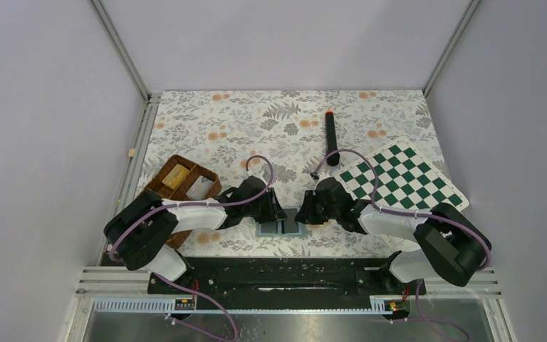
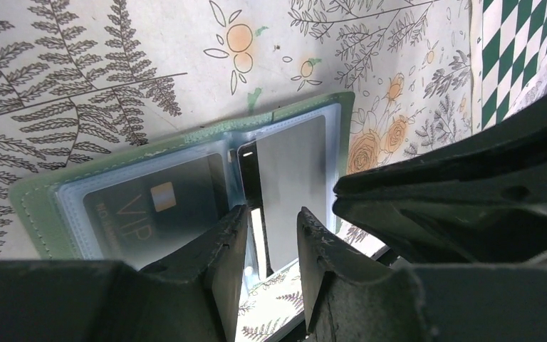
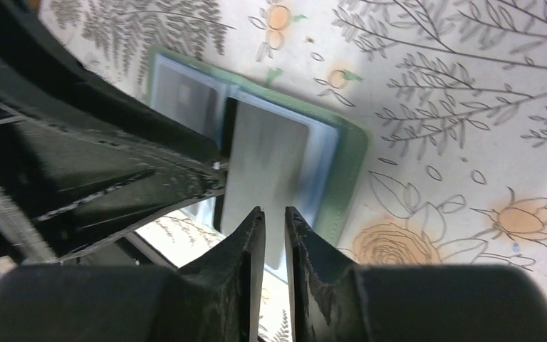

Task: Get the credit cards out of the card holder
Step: Remove the credit card from the card holder.

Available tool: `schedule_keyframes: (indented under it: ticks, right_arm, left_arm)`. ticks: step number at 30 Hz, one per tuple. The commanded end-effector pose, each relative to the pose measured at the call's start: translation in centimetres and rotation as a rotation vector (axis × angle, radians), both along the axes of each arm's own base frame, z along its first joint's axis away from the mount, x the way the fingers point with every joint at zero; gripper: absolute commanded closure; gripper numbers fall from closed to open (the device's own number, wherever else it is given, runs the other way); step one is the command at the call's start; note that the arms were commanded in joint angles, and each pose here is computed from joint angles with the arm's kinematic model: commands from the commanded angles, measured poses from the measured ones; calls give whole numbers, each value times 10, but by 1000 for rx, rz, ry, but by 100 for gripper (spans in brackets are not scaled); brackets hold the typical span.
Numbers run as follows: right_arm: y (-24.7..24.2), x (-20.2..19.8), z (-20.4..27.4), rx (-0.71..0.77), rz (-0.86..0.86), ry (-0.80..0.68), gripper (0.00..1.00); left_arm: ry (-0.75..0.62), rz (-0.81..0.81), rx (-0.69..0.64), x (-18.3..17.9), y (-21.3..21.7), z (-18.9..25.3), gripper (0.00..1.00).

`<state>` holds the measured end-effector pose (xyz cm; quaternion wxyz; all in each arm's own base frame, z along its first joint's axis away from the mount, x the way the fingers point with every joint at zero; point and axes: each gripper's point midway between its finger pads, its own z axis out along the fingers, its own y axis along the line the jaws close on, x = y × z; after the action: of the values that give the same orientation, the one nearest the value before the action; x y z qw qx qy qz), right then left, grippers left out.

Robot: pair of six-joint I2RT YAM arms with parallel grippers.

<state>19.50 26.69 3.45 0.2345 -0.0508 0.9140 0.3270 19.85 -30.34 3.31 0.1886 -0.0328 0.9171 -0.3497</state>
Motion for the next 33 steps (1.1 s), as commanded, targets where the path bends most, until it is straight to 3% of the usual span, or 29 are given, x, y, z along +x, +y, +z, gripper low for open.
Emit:
schedule_keyframes:
  ticks: [1,15,19,25,33]
  right_arm:
    - [-10,6,-14,-25,-47,1,78]
    - [-29,-5,-49,-76,-95,67,81]
    - [-31,-6,-50,-78,-101,74,81]
    - [-33,-6,-51,-77,-111,76,82]
    - [-37,-5,-50,-80,-124,75,82]
  left_arm:
    - [-28,12,-3,3,-2,0,67]
    - [-53,16,62,-2,-1,-9,68]
    - [-57,23,46,-2,-2,-7,77]
    - [-30,2,26,-8,-5,-3,99]
    - [-5,31,9,-14,6,3,100]
